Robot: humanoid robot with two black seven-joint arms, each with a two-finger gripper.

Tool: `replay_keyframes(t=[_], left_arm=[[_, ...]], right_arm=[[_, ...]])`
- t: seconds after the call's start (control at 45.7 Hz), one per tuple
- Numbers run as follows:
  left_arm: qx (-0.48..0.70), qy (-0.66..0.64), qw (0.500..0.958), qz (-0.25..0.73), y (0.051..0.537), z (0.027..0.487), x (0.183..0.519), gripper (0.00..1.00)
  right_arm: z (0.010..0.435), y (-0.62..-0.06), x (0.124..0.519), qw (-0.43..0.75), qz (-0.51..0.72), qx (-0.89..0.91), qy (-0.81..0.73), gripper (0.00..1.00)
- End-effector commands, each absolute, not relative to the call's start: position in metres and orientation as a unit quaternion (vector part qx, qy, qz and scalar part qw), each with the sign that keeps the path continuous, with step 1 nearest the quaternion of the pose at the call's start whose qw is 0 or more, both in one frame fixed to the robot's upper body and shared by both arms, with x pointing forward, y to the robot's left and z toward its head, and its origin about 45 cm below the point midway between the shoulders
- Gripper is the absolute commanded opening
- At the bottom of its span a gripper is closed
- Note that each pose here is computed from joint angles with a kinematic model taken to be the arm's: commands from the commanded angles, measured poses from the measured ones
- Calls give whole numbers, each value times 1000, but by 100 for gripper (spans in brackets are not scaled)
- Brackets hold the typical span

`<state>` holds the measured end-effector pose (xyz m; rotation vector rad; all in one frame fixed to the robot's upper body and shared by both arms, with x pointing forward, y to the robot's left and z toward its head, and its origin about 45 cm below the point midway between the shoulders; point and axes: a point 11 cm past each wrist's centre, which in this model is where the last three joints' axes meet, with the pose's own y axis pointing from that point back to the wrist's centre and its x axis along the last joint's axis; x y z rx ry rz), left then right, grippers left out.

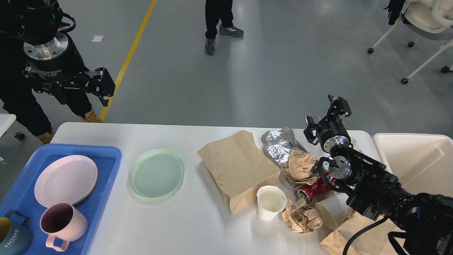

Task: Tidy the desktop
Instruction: 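Release the mug and raise the left gripper, then lower the left gripper to the pale green plate's rim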

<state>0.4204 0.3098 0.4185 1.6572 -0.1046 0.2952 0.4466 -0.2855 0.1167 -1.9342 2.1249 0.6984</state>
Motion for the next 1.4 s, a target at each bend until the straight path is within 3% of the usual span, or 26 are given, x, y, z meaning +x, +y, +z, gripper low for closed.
replay_keyframes(t=[0.0, 0.131, 0.35, 0.591, 0.831, 1.181, 1.378], left_arm=[[736, -50, 665, 121, 302, 414, 421, 93], [738, -31, 668, 96, 298, 384, 420, 93], [730, 12, 682, 38, 294, 286, 418, 93], [713, -2, 700, 42, 296, 215, 420, 93], [705, -10, 707, 57, 301, 177, 418, 92], [763, -9, 640, 92, 327, 128, 403, 92], [749, 0, 655, 102, 322, 116, 400, 92]], right_arm=[[117, -285, 447, 93, 235, -651, 715, 100], [116, -286, 446, 92, 235, -651, 716, 100], [116, -286, 446, 92, 236, -651, 716, 100], [117, -285, 447, 93, 235, -651, 715, 100], [117, -286, 447, 92, 235, -651, 716, 100], [117, -285, 447, 92, 235, -652, 715, 100], [116, -286, 446, 92, 235, -651, 716, 100]])
